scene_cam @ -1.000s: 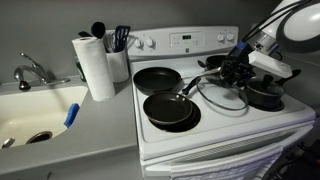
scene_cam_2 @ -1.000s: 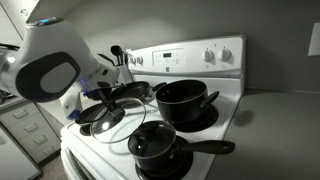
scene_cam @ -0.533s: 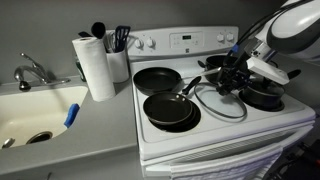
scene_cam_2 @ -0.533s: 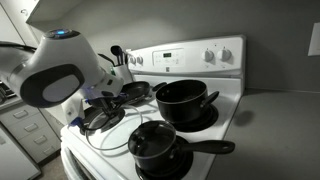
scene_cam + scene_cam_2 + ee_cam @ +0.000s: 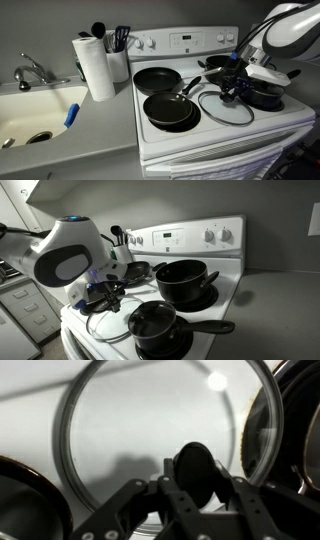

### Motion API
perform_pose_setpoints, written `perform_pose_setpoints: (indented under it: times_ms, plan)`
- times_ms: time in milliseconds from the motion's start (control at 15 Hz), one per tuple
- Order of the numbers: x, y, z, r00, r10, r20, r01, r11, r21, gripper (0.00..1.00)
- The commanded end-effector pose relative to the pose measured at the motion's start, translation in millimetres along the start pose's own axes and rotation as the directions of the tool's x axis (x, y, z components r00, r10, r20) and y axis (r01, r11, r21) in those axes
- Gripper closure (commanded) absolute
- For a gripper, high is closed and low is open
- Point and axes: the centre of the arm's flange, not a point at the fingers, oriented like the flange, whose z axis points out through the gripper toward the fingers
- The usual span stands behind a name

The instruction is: Remove the lid from the big pot and put it on the stove

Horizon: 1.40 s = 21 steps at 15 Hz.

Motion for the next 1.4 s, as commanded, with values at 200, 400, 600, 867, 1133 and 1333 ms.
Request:
perform_pose_setpoints:
  times_ms: [200, 400, 600, 867, 1133, 1333]
  plan:
    - [25, -20, 17, 0.999, -0.033, -0.038, 0.027, 0.989, -0.146, 0.85]
    - [30, -30, 28, 0.998, -0.035, -0.043, 0.029, 0.991, -0.133, 0.85]
    - [35, -37, 27, 0.999, -0.035, -0.035, 0.031, 0.993, -0.112, 0.85]
    - [37, -34, 26, 0.999, -0.036, -0.008, 0.035, 0.990, -0.135, 0.85]
    - [35, -32, 23, 1.000, -0.030, 0.007, 0.031, 0.990, -0.136, 0.85]
    - [35, -36, 13, 0.999, -0.039, 0.004, 0.039, 0.989, -0.144, 0.28]
